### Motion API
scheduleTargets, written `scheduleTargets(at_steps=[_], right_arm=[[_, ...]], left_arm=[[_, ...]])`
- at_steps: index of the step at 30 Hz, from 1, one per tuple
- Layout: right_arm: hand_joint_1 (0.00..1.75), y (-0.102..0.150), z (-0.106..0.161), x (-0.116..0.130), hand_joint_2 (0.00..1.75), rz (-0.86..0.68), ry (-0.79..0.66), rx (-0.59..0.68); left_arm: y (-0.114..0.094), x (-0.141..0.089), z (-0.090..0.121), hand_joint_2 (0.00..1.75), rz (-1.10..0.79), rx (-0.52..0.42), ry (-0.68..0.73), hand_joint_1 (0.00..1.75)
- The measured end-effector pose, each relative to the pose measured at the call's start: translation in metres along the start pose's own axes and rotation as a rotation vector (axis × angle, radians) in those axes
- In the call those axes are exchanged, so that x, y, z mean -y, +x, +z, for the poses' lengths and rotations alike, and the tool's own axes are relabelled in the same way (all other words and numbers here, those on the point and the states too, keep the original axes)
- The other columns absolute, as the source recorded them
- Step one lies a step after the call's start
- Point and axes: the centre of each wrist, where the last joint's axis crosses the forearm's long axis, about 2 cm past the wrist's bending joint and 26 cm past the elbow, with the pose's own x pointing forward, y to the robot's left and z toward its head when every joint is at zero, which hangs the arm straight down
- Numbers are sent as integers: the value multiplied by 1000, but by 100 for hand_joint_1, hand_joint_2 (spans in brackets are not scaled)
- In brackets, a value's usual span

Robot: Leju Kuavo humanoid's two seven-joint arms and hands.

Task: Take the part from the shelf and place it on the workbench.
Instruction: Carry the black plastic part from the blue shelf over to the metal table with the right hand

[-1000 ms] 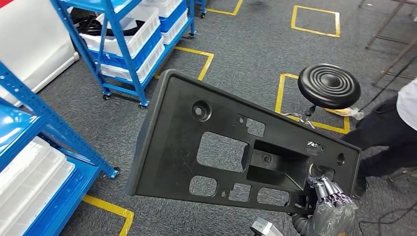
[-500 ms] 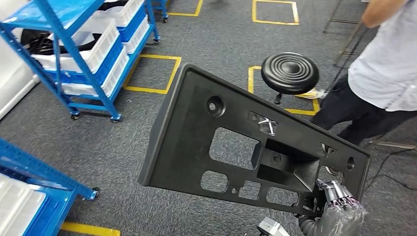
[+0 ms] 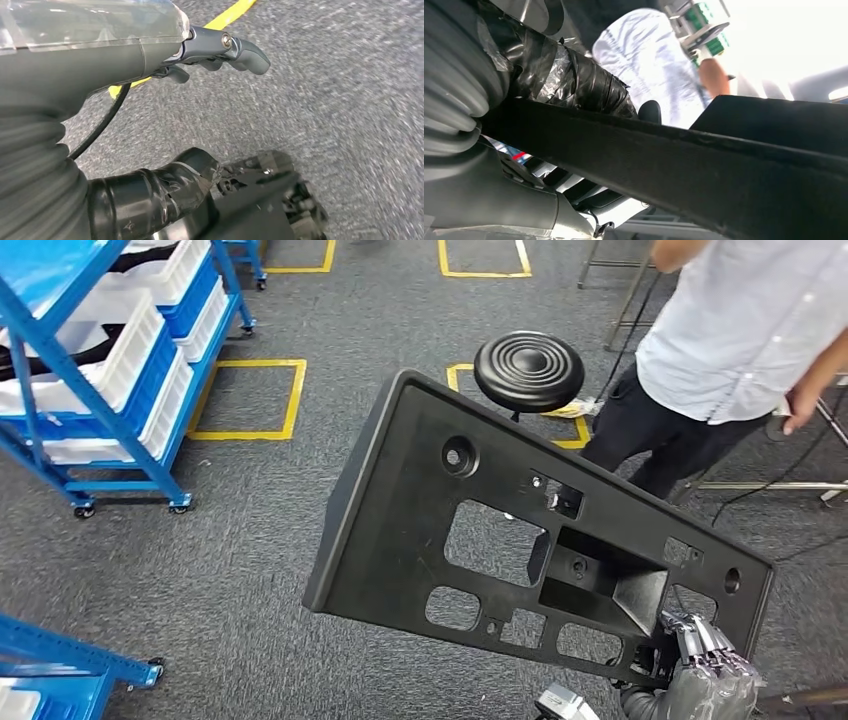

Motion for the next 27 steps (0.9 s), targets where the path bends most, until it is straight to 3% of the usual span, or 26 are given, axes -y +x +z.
scheduleTargets(at_steps=[27], right_arm=[[175, -1, 3, 3, 175, -2, 0, -20]], left_arm=[[-1, 1, 1, 175, 3, -4, 2, 0]])
